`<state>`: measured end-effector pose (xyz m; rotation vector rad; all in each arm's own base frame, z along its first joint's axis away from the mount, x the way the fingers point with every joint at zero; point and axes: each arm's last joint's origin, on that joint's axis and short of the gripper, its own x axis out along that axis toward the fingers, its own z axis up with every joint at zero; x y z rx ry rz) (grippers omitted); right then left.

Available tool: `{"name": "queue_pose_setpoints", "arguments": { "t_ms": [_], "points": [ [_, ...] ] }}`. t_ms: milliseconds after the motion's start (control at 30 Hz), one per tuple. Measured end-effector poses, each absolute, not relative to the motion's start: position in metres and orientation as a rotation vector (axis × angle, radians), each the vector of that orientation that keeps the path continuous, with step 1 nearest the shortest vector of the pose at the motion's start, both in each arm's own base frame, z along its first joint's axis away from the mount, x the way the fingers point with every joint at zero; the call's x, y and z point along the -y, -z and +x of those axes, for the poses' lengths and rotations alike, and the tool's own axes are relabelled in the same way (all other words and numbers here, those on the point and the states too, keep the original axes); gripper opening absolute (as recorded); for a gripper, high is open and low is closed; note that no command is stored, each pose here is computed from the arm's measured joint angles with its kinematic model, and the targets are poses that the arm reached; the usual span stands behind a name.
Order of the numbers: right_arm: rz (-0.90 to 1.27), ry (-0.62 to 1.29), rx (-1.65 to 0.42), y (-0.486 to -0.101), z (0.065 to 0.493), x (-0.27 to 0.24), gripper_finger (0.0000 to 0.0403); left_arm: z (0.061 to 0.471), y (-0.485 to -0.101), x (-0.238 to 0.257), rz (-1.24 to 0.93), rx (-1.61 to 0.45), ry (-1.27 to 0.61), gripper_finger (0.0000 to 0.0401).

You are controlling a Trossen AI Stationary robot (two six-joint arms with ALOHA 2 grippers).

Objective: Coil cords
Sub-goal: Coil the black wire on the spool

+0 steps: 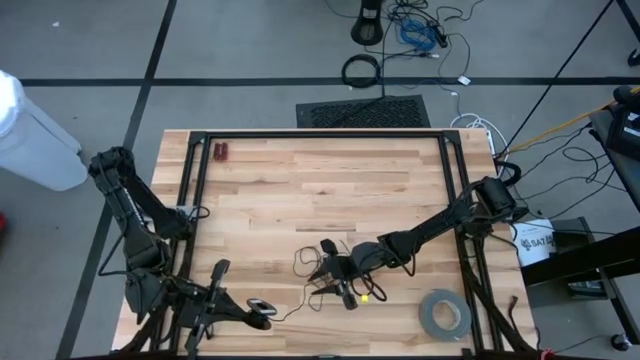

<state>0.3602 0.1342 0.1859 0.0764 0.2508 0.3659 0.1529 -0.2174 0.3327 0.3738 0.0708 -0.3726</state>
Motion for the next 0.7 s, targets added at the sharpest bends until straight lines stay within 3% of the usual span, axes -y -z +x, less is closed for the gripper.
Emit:
{"name": "queue_pose_setpoints", "arguments": {
  "t_ms": [233,533,700],
  "points": [
    [0.083,-0.361,-0.214,-0.190,0.361,-0.134,0.0010,0.156,-0.335,0.216,0.385,-0.051,0.361,0.0000],
    [0.091,-0.350,-0.203,-0.191,0.360,-0.137,0.0001,0.172,-0.337,0.207,0.387,-0.030,0.301,0.0000],
    [0.088,-0.350,-0.201,-0.191,0.359,-0.141,0.0001,0.182,-0.340,0.208,0.399,0.042,0.398,0.0000]
  ]
}}
